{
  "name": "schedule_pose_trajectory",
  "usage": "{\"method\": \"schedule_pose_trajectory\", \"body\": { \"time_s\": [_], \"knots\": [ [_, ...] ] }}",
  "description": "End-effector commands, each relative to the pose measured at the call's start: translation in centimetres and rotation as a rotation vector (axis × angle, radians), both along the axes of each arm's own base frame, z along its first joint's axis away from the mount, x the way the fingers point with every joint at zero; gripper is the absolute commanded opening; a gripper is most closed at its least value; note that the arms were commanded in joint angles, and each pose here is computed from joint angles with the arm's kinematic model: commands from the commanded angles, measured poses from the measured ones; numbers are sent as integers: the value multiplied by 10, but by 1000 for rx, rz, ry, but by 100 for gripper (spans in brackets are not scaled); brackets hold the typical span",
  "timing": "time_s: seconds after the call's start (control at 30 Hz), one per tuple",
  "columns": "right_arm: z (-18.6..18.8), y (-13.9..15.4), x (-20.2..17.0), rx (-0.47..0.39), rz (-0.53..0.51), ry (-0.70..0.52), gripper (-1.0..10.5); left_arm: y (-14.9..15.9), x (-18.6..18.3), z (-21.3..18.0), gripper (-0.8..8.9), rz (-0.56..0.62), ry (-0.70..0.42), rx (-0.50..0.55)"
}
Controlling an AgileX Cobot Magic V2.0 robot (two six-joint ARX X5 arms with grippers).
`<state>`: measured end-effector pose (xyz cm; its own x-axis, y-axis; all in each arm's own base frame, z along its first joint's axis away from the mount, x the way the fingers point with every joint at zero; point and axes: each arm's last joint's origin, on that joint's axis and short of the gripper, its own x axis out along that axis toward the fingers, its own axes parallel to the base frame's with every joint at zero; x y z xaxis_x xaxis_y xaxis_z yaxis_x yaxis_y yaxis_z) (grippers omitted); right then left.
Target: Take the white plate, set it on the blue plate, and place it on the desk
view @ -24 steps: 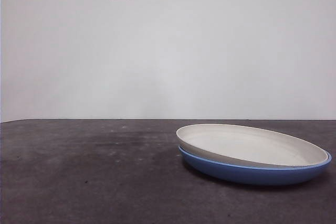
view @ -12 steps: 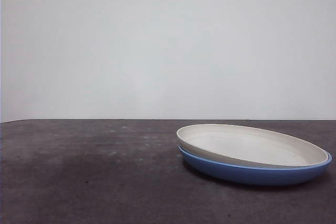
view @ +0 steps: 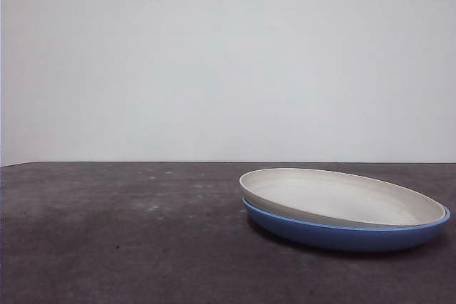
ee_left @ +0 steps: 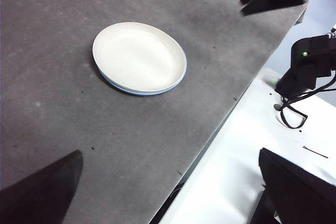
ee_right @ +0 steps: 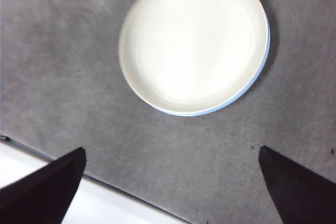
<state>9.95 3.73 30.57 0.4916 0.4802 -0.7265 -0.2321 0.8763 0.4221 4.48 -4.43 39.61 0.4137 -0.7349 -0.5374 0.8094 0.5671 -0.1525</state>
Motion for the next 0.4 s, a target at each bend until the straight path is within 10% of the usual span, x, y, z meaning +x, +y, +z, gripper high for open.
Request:
{"method": "schedule_pose_trajectory", "body": {
  "time_s": [0.03,0.4],
  "knots": [
    [-9,5,16,5,-19,49,539,0,-1,3,688,-16,-28,-7],
    [-46,16,94,54,-18,178,539,0,-2,3,688,-31,-31,-5]
  ]
}}
